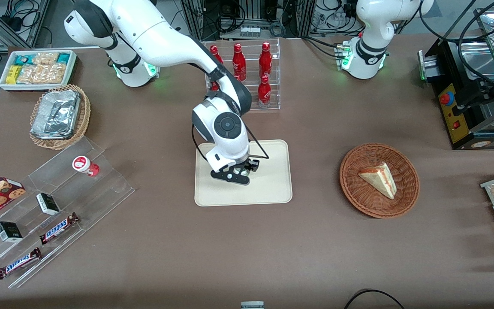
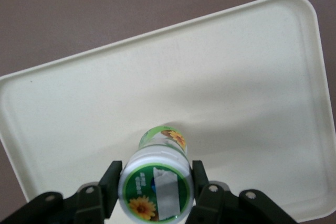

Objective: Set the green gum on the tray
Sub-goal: 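Carry the green gum bottle over the cream tray with the right gripper, then lower the bottle onto the tray and open the right gripper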

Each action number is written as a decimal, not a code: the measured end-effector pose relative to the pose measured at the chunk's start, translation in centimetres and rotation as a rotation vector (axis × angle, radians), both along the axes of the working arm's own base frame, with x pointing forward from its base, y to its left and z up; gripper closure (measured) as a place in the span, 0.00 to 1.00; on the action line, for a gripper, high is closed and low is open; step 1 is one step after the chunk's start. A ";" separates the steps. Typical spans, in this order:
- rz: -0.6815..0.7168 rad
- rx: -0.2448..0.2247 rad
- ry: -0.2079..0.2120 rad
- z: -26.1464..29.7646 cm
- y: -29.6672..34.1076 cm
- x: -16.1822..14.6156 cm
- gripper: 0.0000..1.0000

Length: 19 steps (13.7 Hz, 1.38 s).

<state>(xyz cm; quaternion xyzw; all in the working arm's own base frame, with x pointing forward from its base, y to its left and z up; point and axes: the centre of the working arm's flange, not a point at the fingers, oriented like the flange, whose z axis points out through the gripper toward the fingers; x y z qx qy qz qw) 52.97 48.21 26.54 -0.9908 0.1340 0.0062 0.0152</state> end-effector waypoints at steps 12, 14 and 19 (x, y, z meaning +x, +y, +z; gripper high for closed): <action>0.005 -0.008 0.003 -2.3 0.3 -0.2 0.38; 0.006 -0.007 0.002 -2.3 0.3 -0.3 0.20; 0.027 -0.001 -0.005 -1.9 0.6 -0.2 0.00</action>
